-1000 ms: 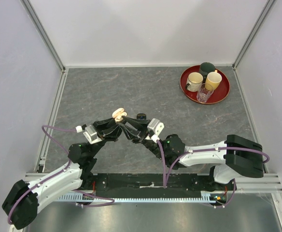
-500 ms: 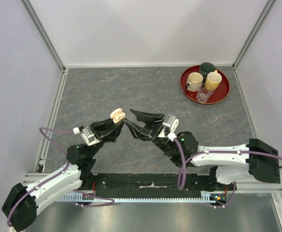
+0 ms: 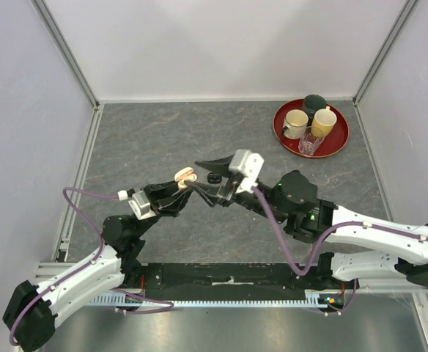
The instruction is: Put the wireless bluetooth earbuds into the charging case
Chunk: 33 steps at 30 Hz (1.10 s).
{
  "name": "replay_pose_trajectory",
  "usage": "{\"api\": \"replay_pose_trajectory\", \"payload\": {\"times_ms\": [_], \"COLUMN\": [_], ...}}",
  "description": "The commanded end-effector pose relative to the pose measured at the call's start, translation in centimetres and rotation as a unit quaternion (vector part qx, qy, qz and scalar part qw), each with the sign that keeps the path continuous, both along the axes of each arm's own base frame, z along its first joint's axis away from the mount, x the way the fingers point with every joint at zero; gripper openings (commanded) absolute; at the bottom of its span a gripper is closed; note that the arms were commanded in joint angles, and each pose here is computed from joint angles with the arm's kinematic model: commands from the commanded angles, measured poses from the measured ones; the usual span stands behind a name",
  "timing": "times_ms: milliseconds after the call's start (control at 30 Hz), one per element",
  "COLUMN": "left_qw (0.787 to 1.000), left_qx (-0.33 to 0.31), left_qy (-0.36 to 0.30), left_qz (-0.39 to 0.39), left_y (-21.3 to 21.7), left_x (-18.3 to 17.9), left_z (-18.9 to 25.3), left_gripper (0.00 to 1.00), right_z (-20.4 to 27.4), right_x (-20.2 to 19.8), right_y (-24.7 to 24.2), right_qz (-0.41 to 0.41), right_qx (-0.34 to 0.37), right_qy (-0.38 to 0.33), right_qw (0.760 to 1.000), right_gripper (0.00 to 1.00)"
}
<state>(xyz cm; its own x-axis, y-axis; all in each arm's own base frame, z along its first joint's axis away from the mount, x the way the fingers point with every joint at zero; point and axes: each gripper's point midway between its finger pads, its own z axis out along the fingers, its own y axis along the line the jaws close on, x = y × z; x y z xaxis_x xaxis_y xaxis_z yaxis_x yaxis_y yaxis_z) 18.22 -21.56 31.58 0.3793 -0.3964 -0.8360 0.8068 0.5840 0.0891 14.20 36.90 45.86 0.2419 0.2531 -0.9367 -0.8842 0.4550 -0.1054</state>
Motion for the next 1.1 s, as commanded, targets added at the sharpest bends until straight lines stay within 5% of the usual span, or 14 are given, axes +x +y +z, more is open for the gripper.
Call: {"api": "replay_pose_trajectory", "payload": {"times_ms": [0,567,833,1067], "left_qw": [0.999,0.999,0.999,0.999], "left_qx": [0.001,0.01,0.017,0.02], "left_qy": [-0.042,-0.038,-0.026,-0.016], "left_qz": [-0.015,-0.038,-0.028,-0.025], "left_y": [-0.4,-1.0,-1.0,-1.0], "left_x": [-0.9,-1.3,-0.8,-0.5], "left_z": [2.4,2.3,1.7,1.1], "left_gripper": [0.02,0.02,0.02,0.02], "right_z": [-6.9,-7.5,-2.6,-3.0], "right_x": [-1.0,1.1,1.3,6.1], "right_y": [1.9,2.0,-1.9,-6.5], "right_qz": [0.052,0.022,-0.012,-0.165], "right_qx": [-0.154,-0.148,-0.009,0.048], "right_qy": [0.026,0.035,0.032,0.094], "right_qw": [0.986,0.988,0.999,0.981], "right_gripper": [0.54,0.43,0.47,0.52]}}
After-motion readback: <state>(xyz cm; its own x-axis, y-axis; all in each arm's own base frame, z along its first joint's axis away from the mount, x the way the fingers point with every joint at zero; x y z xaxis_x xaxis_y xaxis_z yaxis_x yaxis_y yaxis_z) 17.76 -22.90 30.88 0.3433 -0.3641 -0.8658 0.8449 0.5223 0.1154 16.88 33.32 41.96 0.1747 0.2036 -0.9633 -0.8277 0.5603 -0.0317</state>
